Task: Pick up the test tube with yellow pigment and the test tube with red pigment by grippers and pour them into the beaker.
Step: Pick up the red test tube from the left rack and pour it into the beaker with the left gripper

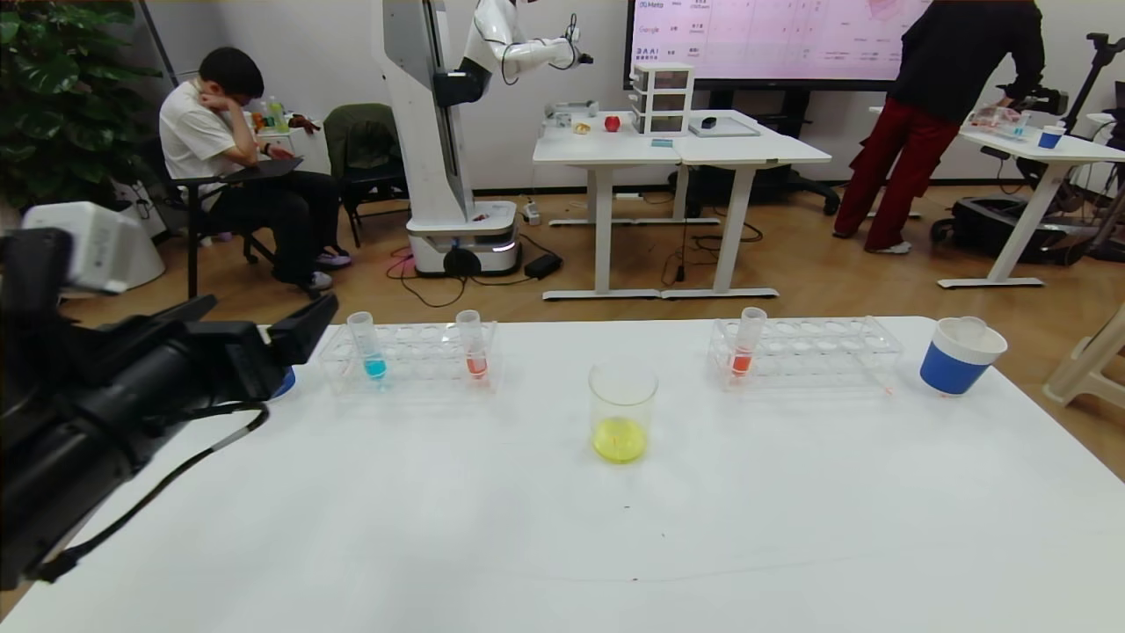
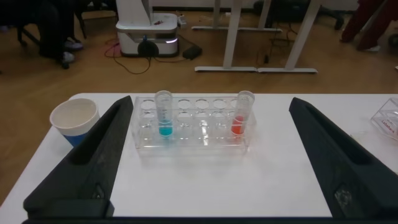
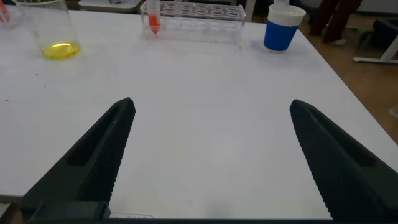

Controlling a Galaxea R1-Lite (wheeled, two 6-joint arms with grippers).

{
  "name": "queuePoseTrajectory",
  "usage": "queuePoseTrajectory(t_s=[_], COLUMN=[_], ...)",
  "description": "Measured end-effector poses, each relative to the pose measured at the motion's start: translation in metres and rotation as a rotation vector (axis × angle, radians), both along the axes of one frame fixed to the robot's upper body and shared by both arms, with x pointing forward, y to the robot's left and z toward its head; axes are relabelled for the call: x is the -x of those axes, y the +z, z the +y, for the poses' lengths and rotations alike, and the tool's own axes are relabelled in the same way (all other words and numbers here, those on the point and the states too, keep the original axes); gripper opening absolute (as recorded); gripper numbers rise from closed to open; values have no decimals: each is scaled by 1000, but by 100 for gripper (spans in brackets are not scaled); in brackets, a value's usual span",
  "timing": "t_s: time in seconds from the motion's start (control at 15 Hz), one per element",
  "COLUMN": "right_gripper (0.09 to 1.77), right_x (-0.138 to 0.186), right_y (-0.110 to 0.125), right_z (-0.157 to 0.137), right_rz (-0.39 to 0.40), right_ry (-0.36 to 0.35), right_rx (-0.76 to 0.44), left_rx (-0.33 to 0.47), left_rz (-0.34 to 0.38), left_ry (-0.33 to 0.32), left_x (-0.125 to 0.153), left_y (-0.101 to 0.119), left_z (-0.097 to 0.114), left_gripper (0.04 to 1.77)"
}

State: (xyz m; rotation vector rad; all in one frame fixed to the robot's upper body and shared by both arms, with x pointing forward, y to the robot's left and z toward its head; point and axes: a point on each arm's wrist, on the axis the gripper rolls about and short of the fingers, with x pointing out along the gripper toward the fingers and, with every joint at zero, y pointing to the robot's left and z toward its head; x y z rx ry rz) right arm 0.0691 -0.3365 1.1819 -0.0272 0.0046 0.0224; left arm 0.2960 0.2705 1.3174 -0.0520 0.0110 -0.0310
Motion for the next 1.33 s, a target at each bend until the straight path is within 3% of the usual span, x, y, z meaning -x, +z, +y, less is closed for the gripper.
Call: queuePoseTrajectory(t_s=[0.4, 0.87, 1.07, 1.33], right_gripper=[174, 174, 174, 174], right_x=[0, 0, 0, 0], right_y=[0, 0, 0, 0], right_z=[0, 0, 0, 0], right_rz=[0, 0, 0, 0], right_ry=[0, 0, -1, 0], right_rx=[0, 0, 0, 0], left_rx=[25, -23, -43, -39], left_rz=[-24, 50, 53, -1], left_ry=[-3, -21, -18, -9], left_x=[-57, -91, -104, -133], left_y=[-44, -120, -129, -128], left_z=[-60, -88, -94, -103], left_gripper=[175, 175, 175, 175])
